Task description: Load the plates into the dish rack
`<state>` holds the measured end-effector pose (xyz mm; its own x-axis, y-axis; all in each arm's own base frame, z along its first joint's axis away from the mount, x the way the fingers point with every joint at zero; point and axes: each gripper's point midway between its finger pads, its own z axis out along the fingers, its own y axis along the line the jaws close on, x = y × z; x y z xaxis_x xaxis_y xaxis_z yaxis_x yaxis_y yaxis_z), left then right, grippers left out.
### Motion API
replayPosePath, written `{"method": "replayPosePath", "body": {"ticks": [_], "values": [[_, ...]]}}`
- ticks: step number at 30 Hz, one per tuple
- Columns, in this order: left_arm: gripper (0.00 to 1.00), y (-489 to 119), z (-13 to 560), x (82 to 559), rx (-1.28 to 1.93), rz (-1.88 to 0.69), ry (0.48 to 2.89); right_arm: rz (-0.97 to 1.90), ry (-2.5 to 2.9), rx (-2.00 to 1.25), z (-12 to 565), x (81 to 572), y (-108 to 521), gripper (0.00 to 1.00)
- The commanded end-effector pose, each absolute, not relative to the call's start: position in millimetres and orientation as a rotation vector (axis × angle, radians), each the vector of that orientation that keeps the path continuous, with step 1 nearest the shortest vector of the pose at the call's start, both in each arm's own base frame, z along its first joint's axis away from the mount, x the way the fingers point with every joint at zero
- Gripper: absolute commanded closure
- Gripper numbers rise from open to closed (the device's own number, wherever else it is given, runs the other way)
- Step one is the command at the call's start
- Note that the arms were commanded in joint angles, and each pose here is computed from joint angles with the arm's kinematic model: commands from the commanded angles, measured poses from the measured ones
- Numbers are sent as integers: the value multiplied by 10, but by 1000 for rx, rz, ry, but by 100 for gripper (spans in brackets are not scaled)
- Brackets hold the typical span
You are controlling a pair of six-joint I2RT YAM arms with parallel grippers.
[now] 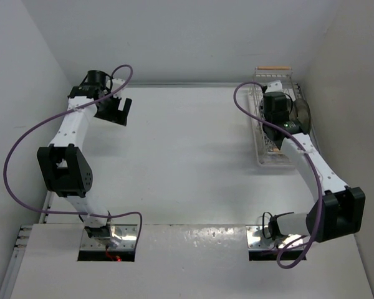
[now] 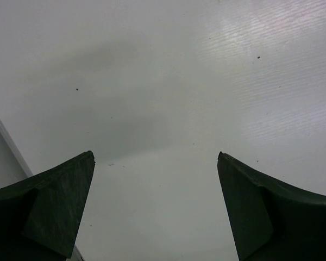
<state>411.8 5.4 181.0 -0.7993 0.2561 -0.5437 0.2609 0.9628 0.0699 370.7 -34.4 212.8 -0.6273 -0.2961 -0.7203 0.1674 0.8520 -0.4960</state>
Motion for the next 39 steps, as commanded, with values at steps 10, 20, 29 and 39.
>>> {"method": "replayPosePath", "body": {"ticks": [10, 20, 29, 39], "values": [[0, 50, 1907, 4084, 371, -12, 2503, -603, 2158, 128, 2322, 3825, -382, 92], [0, 50, 1906, 4084, 371, -12, 2503, -525, 2143, 120, 2350, 3819, -313, 65], [0, 108, 1906, 4084, 368, 7, 2505, -350, 1890, 72, 3250, 3815, -128, 18], [0, 160, 1876, 4133, 339, 18, 2510, 344, 1605, -522, 3499, 3272, 1172, 0]]}}
